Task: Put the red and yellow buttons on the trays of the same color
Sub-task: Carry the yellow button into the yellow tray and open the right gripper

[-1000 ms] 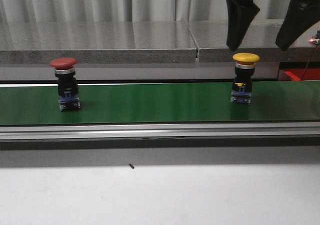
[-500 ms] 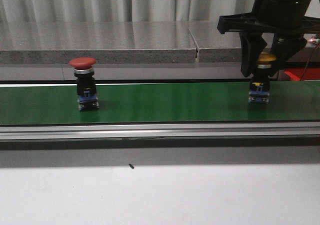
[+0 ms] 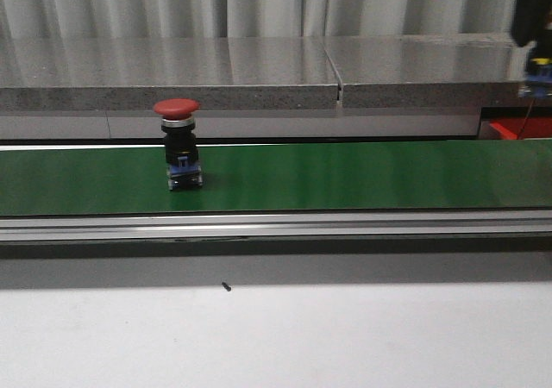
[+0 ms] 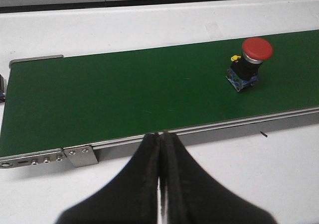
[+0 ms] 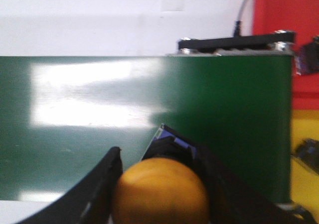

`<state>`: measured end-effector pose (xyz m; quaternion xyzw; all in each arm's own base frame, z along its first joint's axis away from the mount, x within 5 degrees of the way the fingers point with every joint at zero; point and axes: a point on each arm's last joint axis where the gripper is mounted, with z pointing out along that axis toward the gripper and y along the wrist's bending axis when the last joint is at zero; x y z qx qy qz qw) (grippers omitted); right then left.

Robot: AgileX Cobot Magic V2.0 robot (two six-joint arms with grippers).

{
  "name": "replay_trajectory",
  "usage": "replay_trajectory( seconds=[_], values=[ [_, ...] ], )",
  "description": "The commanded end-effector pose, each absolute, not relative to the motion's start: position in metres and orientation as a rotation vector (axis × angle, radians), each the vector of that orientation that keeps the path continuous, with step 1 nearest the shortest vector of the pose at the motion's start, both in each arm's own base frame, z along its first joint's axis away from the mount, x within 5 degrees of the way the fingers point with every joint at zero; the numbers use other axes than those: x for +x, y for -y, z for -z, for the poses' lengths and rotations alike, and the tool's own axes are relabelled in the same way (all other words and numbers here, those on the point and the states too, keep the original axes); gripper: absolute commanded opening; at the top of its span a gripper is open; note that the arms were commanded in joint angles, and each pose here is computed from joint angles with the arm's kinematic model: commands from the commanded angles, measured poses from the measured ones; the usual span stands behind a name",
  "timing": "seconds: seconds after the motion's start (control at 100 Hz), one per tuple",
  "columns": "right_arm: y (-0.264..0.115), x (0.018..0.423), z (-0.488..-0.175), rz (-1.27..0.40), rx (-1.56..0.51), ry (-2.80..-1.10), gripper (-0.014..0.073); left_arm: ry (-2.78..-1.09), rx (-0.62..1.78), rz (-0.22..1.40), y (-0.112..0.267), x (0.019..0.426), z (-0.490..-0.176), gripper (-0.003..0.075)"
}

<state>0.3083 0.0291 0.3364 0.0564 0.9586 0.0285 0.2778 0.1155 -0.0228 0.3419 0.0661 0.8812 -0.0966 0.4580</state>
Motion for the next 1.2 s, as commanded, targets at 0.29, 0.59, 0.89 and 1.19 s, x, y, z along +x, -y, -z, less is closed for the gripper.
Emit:
replay_trajectory(
  seconds=[0.29,0.59,0.89,1.19],
  values=[
    [0.075,0.237,-0.361,0.123,0.609,-2.409,0.0057,-2.091,0.151,0.254,0.024,0.117,-0.354,-0.0020],
    [0.130,0.217,-0.334,0.170,0.912,-2.322,0.0057,-2.091,0.151,0.254,0.024,0.117,-0.354,-0.0020],
    [0.164,0.242,-0.284,0.130,1.044,-2.342,0.0057,-2.091,0.151,0.254,0.024,0.117,-0.354,-0.0020],
    [0.184,0.271,-0.236,0.113,1.066,-2.359,0.0058,-2.091,0.151,0.254,0.024,0.117,-0.354,-0.0020]
  ],
)
